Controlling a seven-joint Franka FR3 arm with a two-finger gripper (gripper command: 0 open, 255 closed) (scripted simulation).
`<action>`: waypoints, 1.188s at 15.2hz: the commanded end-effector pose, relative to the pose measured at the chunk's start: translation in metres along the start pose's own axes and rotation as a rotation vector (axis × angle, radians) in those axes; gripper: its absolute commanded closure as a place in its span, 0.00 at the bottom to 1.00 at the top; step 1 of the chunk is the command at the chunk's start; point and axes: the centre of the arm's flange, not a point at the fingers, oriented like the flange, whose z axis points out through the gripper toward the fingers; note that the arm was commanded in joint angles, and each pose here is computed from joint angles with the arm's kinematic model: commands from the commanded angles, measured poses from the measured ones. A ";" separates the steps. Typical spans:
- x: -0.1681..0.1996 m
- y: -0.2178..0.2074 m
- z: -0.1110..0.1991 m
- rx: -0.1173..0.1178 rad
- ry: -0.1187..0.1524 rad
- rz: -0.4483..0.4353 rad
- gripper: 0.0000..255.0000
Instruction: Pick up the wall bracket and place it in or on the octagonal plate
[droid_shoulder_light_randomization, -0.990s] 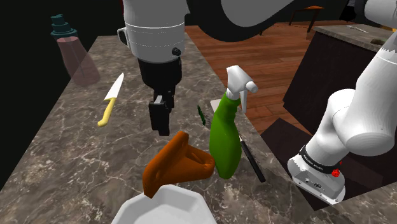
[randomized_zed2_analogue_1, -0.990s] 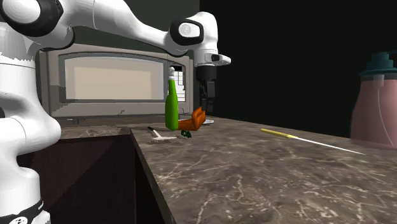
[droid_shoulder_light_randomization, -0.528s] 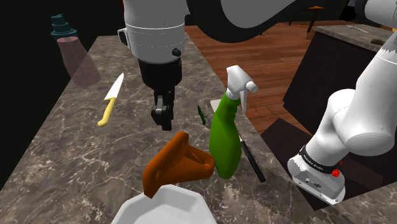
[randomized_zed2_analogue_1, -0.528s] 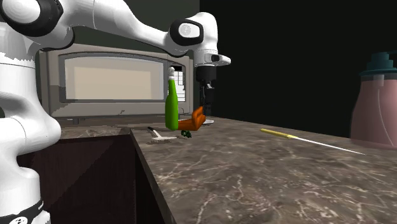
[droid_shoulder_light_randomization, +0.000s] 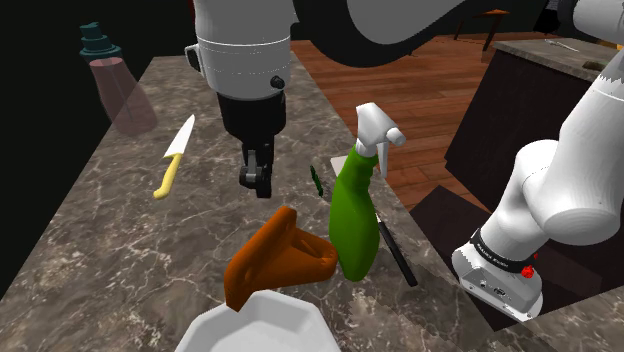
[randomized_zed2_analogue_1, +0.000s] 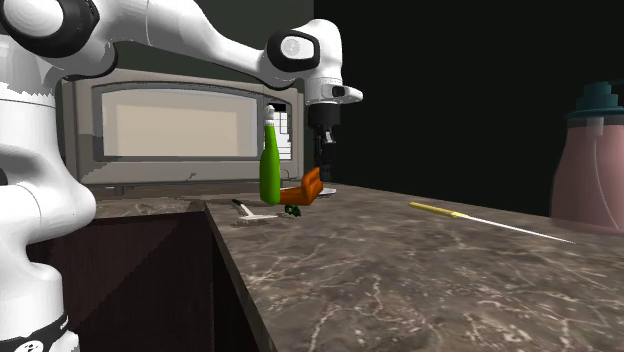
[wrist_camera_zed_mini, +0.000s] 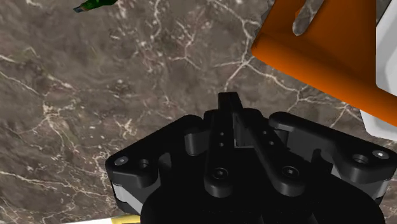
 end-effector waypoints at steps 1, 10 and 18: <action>0.000 0.000 0.000 0.000 0.000 0.000 0.00; -0.022 -0.069 -0.020 0.075 0.110 -1.113 0.00; -0.020 -0.073 0.015 0.075 0.110 -1.113 0.00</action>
